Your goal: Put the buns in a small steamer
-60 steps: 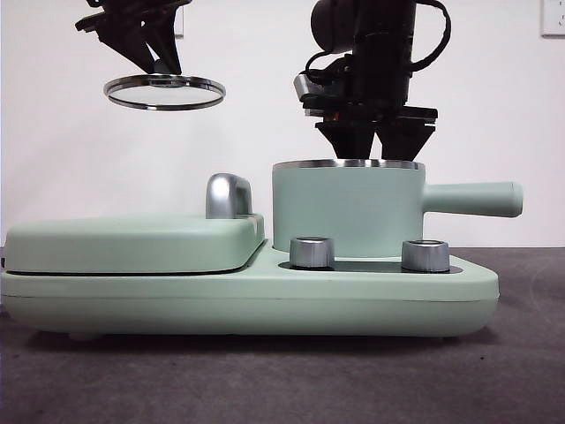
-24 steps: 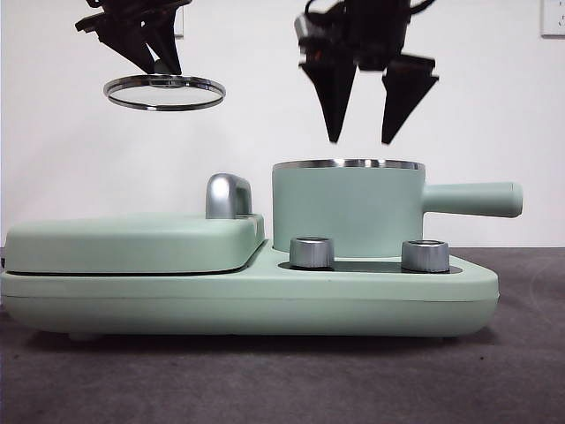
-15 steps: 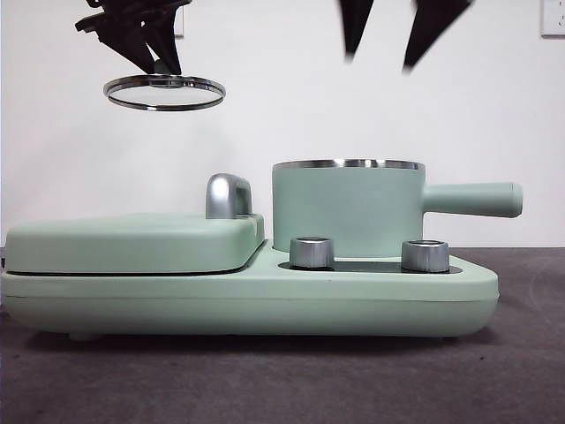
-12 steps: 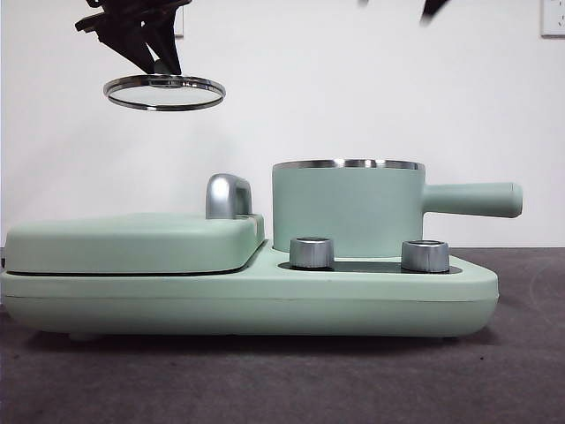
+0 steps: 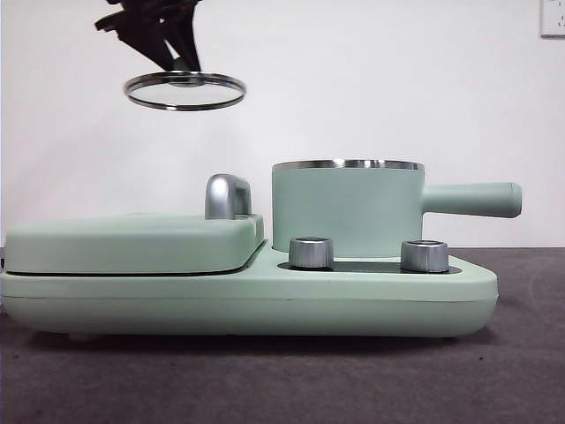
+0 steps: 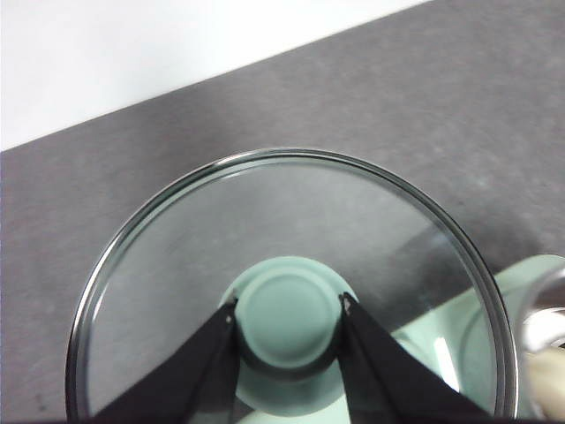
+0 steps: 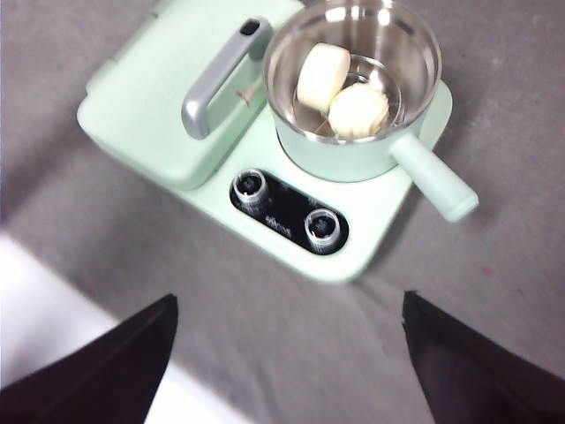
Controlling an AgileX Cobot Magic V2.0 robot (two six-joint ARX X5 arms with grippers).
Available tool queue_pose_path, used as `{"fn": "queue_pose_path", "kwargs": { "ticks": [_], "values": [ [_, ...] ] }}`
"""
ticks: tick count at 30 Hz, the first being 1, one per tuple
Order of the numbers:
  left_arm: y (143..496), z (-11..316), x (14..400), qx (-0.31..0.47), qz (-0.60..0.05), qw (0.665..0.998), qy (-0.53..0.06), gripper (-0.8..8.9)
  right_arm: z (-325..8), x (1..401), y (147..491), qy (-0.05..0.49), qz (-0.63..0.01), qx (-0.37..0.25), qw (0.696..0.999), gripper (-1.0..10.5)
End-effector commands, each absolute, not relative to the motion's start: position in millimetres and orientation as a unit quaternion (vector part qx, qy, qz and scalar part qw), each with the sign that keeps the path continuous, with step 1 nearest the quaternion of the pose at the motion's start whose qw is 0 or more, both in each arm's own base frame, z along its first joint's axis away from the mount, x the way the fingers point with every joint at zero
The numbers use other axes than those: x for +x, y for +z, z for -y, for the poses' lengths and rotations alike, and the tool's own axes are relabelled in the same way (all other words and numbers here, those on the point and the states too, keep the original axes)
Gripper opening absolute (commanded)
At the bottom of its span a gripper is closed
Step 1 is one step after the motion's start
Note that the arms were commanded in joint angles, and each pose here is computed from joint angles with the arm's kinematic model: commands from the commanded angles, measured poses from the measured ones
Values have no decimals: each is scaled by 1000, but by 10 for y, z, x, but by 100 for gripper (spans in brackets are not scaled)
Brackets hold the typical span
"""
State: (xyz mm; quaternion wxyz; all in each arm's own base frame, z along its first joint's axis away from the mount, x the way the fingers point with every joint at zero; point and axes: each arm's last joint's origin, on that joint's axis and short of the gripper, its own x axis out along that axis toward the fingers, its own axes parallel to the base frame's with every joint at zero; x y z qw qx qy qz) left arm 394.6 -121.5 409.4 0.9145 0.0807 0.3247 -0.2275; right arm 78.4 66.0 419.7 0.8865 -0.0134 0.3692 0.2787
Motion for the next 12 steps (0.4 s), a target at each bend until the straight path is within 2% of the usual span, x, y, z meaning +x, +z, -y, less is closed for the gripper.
{"fn": "queue_pose_path", "kwargs": {
  "ticks": [1,7,12],
  "values": [
    [4148,1348,3934,80,-310,916,-242,55,-593,687,4024,285,-336,25,897,406],
    [4140,1671,3800,94,-312,903,-280,55,-447,514,3534,285,-322,68,900,406],
    [4129,1950,3657,107,-314,890,-314,55,-384,441,3293,282,-322,81,900,405]
  ]
}}
